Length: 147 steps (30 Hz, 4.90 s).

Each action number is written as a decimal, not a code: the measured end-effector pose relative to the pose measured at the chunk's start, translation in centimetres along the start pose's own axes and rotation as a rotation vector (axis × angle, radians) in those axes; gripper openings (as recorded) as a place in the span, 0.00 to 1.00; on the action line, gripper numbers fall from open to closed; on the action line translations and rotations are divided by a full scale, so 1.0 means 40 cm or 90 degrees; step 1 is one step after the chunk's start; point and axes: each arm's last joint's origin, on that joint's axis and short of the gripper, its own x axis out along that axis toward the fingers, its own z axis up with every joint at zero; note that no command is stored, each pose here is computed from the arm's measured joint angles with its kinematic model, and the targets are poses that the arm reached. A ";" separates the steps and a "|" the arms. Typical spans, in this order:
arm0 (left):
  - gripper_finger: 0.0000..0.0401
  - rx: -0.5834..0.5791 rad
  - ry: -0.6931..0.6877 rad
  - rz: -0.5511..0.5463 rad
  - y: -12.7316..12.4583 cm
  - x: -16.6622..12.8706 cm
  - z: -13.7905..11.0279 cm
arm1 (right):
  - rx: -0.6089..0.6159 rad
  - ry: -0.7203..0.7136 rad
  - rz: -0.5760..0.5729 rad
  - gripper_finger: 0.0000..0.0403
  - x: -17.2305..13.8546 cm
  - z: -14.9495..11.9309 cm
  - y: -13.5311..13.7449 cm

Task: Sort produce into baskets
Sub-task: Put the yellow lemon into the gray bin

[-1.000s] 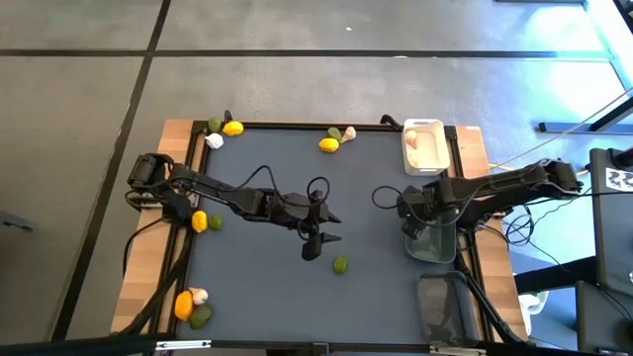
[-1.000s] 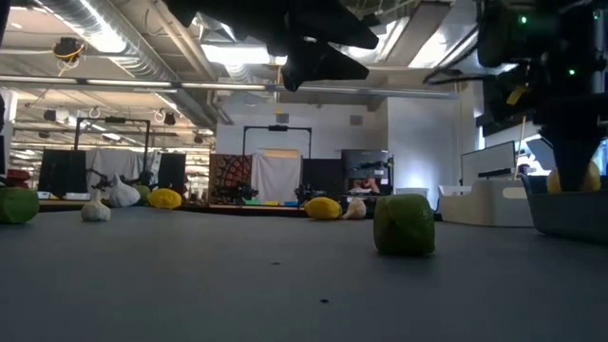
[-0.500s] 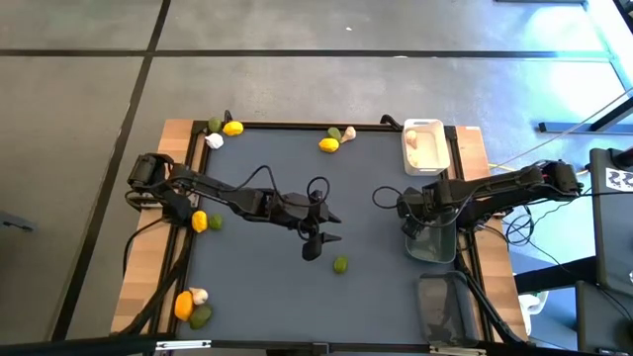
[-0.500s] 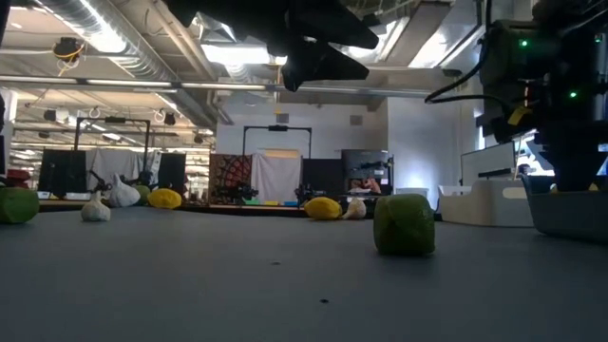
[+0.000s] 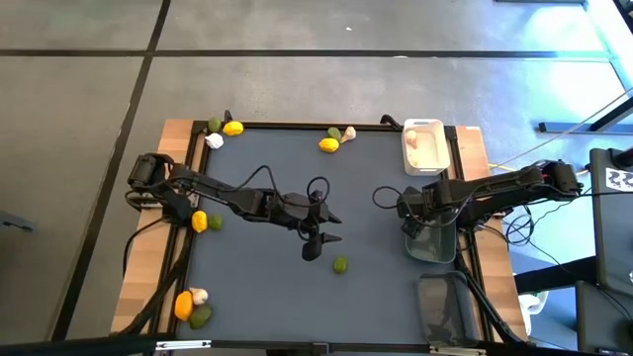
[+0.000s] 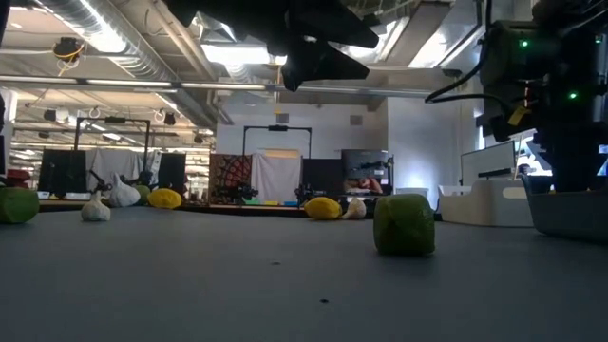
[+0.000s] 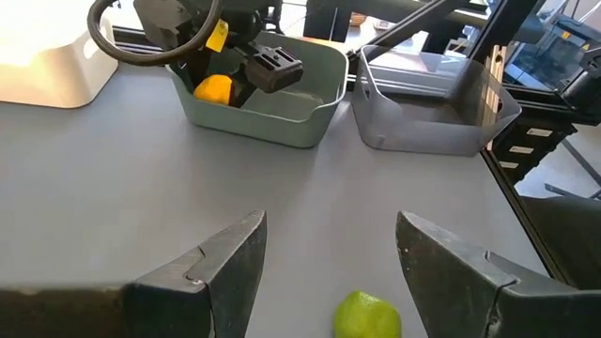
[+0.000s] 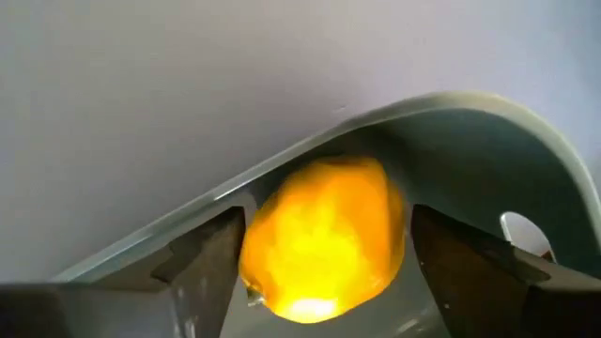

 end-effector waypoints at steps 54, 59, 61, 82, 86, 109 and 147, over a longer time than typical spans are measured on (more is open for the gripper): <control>0.58 0.091 0.014 0.266 0.268 -0.021 0.030 | -0.177 -0.389 0.139 0.75 -0.106 0.112 0.247; 0.58 0.070 0.020 0.312 0.345 -0.027 0.025 | -0.193 -0.394 0.134 0.75 -0.087 0.121 0.264; 0.58 0.059 0.021 0.330 0.377 -0.024 0.018 | -0.200 -0.397 0.128 0.75 -0.082 0.124 0.268; 0.58 -0.007 0.099 0.383 0.588 -0.021 -0.079 | -0.196 -0.407 0.105 0.75 -0.076 0.126 0.268; 0.58 -0.015 0.098 0.382 0.612 -0.033 -0.078 | -0.190 -0.416 0.093 0.75 -0.077 0.128 0.267; 0.58 0.021 0.147 0.383 0.702 -0.034 0.073 | -0.198 -0.430 0.087 0.75 -0.080 0.130 0.268; 0.58 0.042 0.336 0.254 0.785 0.096 -0.054 | -0.199 -0.427 0.083 0.75 -0.080 0.129 0.267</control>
